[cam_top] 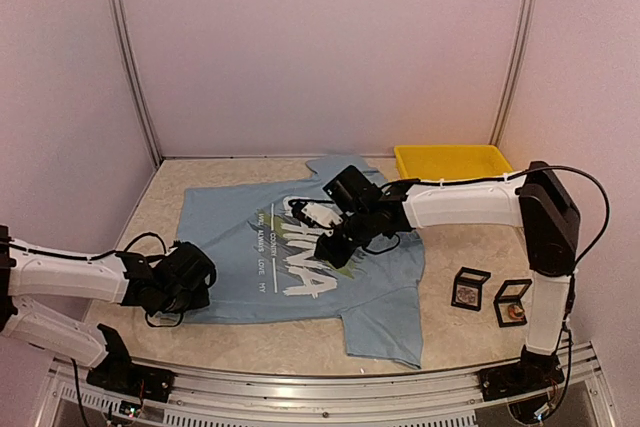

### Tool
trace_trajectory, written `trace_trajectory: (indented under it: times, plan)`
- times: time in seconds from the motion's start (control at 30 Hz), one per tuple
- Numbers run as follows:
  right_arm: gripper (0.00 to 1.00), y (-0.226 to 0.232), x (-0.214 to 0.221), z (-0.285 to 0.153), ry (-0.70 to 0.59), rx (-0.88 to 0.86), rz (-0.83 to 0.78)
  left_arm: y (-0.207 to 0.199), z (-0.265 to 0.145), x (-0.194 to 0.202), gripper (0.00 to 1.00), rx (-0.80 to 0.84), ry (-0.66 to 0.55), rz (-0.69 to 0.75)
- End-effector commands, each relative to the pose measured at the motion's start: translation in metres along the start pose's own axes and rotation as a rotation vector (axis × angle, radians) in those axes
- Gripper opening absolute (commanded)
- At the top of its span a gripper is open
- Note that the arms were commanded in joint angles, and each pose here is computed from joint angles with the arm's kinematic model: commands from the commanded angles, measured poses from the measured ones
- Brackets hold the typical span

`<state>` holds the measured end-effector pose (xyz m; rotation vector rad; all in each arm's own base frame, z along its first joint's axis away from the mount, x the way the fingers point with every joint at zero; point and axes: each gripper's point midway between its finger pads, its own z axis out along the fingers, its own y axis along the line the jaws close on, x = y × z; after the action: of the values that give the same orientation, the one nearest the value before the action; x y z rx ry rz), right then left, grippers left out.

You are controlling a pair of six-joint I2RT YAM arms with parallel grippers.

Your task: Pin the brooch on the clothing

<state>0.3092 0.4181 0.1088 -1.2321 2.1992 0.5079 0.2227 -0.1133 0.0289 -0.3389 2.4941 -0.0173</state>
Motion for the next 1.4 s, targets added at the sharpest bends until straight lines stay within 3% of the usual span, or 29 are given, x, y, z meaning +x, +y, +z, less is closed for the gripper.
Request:
trace_trajectory:
  times: [0.0,0.23,0.4,0.47,0.6,0.73,0.9,1.03,1.2,1.37]
  plan:
    - [0.05,-0.001,0.061,0.028,0.109,-0.011,0.103,0.004,-0.006,0.023,0.23,-0.047,0.044,0.024]
    - [0.05,-0.011,0.117,0.033,0.223,0.069,0.163,0.009,-0.023,0.066,0.25,-0.057,0.136,0.053]
    - [0.07,-0.013,0.126,0.016,0.264,0.114,0.097,0.024,-0.038,0.086,0.25,-0.104,0.191,0.083]
    - [0.08,-0.013,0.114,0.005,0.250,0.142,0.052,0.028,-0.046,0.084,0.25,-0.117,0.191,0.093]
    - [0.09,0.017,0.070,-0.017,0.143,0.119,-0.045,-0.009,-0.068,0.064,0.28,0.016,0.162,0.101]
    - [0.09,0.069,0.049,-0.015,0.038,-0.007,-0.111,-0.036,-0.084,0.014,0.31,0.077,0.013,0.097]
    - [0.02,0.115,0.047,0.025,0.060,-0.118,-0.166,-0.031,-0.047,-0.043,0.30,0.115,-0.093,-0.067]
    - [0.00,0.128,0.070,0.050,0.139,-0.120,-0.232,-0.018,-0.023,-0.067,0.30,0.094,-0.151,-0.146]
    - [0.00,0.122,0.115,0.056,0.262,-0.107,-0.210,0.013,0.017,-0.068,0.29,-0.059,-0.142,-0.143]
    - [0.00,0.133,0.134,0.039,0.298,-0.118,-0.185,0.045,0.041,-0.047,0.27,-0.238,-0.094,-0.141]
